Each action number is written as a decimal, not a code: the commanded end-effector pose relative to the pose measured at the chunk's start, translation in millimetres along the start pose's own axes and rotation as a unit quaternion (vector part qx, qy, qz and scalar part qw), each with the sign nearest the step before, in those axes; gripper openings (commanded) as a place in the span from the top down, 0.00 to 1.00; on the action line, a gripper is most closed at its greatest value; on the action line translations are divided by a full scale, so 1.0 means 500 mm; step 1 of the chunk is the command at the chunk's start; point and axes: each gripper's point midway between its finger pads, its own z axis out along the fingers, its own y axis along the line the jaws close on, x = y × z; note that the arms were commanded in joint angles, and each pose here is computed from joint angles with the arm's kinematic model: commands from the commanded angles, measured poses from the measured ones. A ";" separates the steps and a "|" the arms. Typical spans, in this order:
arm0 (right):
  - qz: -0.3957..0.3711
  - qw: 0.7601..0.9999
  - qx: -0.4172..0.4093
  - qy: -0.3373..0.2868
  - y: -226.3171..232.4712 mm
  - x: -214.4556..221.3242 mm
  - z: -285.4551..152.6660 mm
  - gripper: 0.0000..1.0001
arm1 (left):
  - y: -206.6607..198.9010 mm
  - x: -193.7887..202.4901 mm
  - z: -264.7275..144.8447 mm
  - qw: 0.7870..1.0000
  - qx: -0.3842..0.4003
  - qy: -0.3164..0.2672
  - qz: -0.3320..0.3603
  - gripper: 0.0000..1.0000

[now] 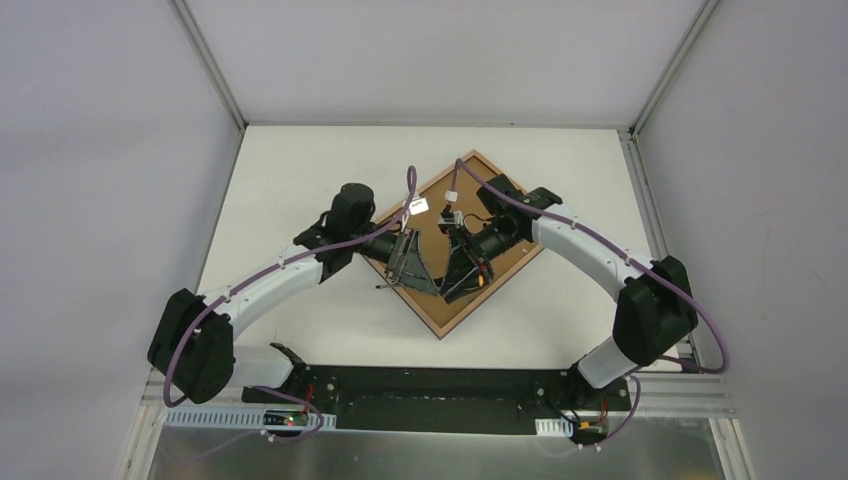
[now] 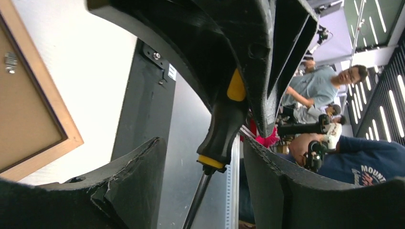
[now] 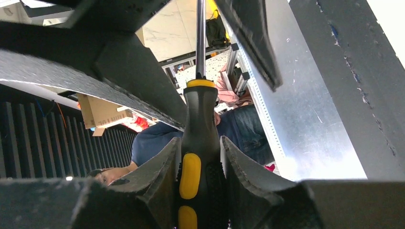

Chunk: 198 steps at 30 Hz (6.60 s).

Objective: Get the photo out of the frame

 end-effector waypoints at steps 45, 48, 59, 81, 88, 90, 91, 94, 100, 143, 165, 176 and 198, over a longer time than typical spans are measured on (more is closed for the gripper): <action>0.089 0.876 0.127 -0.457 0.005 -0.278 -0.074 0.50 | 0.048 -0.143 -0.045 0.956 -0.160 -0.238 0.067 1.00; 0.075 0.876 0.134 -0.458 0.003 -0.278 -0.076 0.95 | 0.056 -0.139 -0.045 0.956 -0.167 -0.234 0.064 1.00; -0.052 0.848 0.196 -0.489 -0.010 -0.299 -0.114 1.00 | 0.185 -0.111 -0.180 0.885 -0.337 -0.300 -0.114 0.23; -0.249 0.751 0.440 -0.425 -0.035 -0.455 -0.047 1.00 | 0.468 -0.004 -0.353 0.684 -0.532 -0.236 -0.440 0.35; -0.253 0.750 0.451 -0.412 -0.044 -0.485 0.014 1.00 | 0.503 -0.002 -0.348 0.663 -0.536 -0.231 -0.469 0.44; -0.259 0.748 0.456 -0.407 -0.049 -0.493 0.024 1.00 | 0.507 -0.002 -0.354 0.658 -0.543 -0.234 -0.466 0.48; -0.263 0.746 0.459 -0.404 -0.049 -0.496 0.028 1.00 | 0.508 -0.001 -0.356 0.656 -0.545 -0.234 -0.466 0.50; -0.273 0.741 0.469 -0.396 -0.053 -0.501 0.037 1.00 | 0.514 0.006 -0.354 0.655 -0.547 -0.228 -0.469 0.55; -0.280 0.738 0.476 -0.389 -0.057 -0.512 0.044 1.00 | 0.524 0.022 -0.354 0.651 -0.554 -0.216 -0.472 0.60; -0.355 0.669 0.581 -0.297 -0.115 -0.431 0.027 1.00 | 0.551 0.087 -0.376 0.629 -0.589 -0.167 -0.479 0.68; -0.130 0.676 0.508 -0.518 -0.065 -0.132 -0.310 1.00 | 0.359 -0.008 -0.232 0.792 -0.496 -0.153 -0.320 0.29; -0.047 0.658 0.445 -0.605 -0.115 0.012 -0.391 1.00 | 0.357 0.070 -0.090 0.755 -0.461 -0.206 -0.418 0.23; -0.044 0.667 0.466 -0.580 -0.113 0.070 -0.399 1.00 | 0.487 0.214 -0.094 0.641 -0.581 -0.208 -0.457 0.92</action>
